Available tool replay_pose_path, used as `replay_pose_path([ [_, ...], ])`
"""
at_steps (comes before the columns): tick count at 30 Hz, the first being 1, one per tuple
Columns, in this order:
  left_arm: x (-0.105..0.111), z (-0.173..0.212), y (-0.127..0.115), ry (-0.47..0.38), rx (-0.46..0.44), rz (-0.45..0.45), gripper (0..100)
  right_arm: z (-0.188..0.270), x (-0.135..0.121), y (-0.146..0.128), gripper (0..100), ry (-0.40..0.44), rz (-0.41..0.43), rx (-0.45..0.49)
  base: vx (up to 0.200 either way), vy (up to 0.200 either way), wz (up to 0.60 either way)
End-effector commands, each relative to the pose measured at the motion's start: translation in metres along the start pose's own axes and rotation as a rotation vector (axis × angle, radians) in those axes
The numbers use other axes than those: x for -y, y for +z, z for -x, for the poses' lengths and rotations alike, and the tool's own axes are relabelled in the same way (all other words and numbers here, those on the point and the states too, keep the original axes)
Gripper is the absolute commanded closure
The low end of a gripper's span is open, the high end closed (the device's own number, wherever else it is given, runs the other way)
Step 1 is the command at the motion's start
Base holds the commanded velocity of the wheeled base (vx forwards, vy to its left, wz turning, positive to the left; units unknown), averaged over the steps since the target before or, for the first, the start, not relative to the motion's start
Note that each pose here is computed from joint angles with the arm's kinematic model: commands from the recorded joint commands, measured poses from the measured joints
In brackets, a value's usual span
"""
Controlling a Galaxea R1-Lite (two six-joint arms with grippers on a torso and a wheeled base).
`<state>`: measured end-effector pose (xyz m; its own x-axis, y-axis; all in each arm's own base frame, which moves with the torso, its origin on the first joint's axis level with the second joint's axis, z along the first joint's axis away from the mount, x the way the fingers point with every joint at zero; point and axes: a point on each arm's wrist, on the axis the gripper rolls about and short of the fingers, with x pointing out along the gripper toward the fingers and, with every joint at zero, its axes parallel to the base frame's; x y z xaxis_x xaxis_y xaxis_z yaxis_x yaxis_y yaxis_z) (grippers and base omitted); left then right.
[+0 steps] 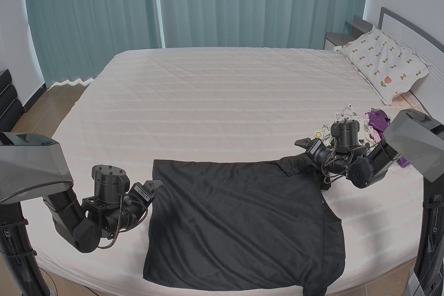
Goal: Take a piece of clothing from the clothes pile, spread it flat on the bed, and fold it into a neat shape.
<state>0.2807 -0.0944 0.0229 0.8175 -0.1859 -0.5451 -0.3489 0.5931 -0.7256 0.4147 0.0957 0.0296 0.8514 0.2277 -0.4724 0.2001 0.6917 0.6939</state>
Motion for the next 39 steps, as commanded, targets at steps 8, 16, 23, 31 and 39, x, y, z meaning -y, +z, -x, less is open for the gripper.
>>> replay_pose_path([
  [8, -0.004, 0.012, -0.012, -0.028, -0.104, 0.052, 0, -0.041, 0.014, -0.029, 0, -0.111, 0.040, -0.074, 0.000, 0.000, 0.00],
  [16, -0.005, 0.012, -0.012, -0.023, -0.105, 0.052, 0, -0.060, 0.020, -0.026, 0, -0.151, 0.063, -0.060, 0.000, 0.000, 0.00],
  [23, -0.009, 0.008, -0.014, -0.005, -0.110, 0.052, 0, -0.085, 0.013, -0.015, 0, -0.096, 0.061, 0.003, 0.000, 0.000, 0.00],
  [31, -0.009, 0.008, -0.014, -0.006, -0.108, 0.052, 0, -0.103, -0.013, 0.054, 0, 0.144, 0.013, 0.291, 0.000, 0.000, 0.00],
  [39, -0.009, 0.006, -0.014, -0.011, -0.100, 0.055, 0, -0.103, -0.003, 0.060, 0, 0.169, 0.085, 0.354, 0.000, 0.000, 0.00],
])
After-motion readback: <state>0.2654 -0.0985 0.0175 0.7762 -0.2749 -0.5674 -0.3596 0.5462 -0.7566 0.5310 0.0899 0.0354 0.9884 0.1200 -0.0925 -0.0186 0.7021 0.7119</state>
